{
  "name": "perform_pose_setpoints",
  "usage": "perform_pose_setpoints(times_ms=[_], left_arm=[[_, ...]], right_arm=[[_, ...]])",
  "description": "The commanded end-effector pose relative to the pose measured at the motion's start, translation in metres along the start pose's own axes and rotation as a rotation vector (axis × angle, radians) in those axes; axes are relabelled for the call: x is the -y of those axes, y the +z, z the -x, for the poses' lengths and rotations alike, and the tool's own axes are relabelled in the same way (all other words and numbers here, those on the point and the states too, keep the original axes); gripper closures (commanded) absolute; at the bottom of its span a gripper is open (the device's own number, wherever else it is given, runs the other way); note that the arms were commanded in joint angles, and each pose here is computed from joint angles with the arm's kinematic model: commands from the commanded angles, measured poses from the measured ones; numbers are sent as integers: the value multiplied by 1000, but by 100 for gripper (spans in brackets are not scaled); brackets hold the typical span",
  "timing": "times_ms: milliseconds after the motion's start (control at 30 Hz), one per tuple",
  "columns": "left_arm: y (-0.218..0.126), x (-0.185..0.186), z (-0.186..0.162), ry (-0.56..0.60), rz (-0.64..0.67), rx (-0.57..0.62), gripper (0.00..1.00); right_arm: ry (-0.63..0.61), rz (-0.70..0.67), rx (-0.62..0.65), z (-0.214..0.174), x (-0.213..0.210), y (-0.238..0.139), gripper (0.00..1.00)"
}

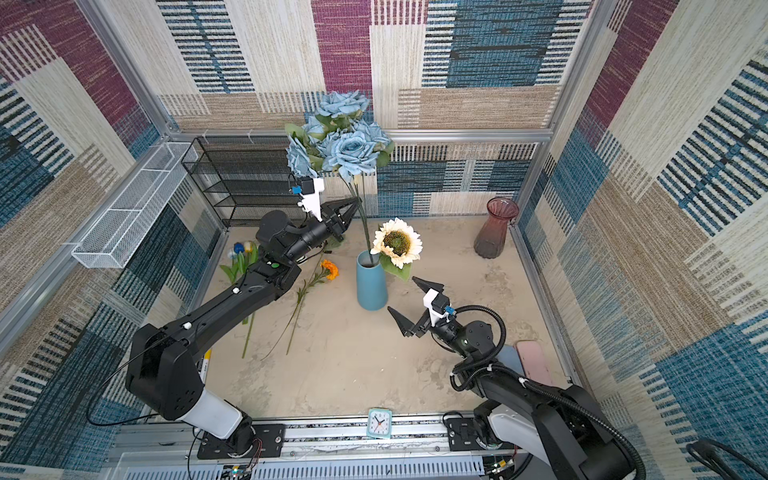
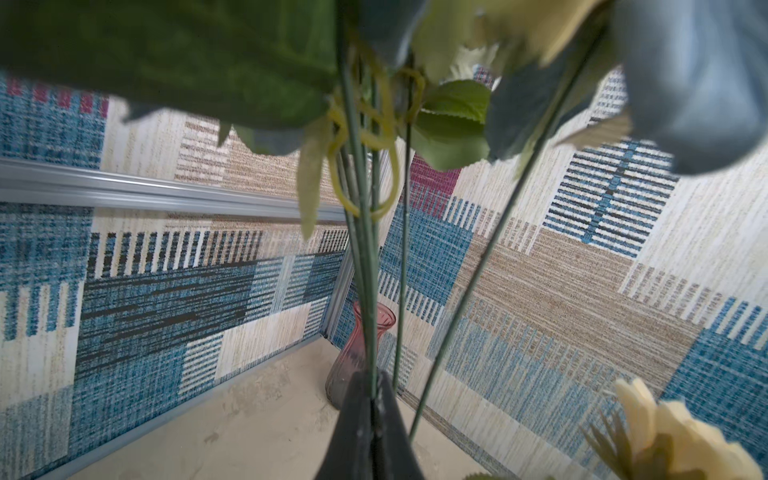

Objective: Arrange the flowers into the vase
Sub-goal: 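Lift the blue roses with the left gripper and carry them over the light-blue vase, then lower the blue rose stems into the light-blue vase and open the left gripper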

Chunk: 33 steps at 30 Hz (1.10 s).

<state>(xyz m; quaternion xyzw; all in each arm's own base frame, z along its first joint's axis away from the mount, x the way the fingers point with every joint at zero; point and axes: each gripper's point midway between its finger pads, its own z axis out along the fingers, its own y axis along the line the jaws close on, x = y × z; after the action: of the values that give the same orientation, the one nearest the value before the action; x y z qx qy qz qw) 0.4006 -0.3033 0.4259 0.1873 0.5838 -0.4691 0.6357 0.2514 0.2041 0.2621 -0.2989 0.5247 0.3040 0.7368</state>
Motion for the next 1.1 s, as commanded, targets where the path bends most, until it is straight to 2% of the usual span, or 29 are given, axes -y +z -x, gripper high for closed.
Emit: perform_pose_setpoints(times_ms=[0,367,733,900,967,1067], left_arm=[[-1,0,-8,18,-6,1,100],[-17,-13,-63,42,36,-89,100],[-26,-9,-94,80,43,-146,100],[-32,-10,-105,79,60,-173,94],[-33,-12,-108,84,69,-186,88],[-35,-11,-113,95,71,-208,84]], right_arm=[[-10,-7,27,7,1,0,0],[-5,3,20,4,0,1,0],[-6,2,24,5,0,1,0],[-8,0,25,6,0,1,0],[-7,-1,23,5,0,1,0],[-7,-2,22,5,1,1,0]])
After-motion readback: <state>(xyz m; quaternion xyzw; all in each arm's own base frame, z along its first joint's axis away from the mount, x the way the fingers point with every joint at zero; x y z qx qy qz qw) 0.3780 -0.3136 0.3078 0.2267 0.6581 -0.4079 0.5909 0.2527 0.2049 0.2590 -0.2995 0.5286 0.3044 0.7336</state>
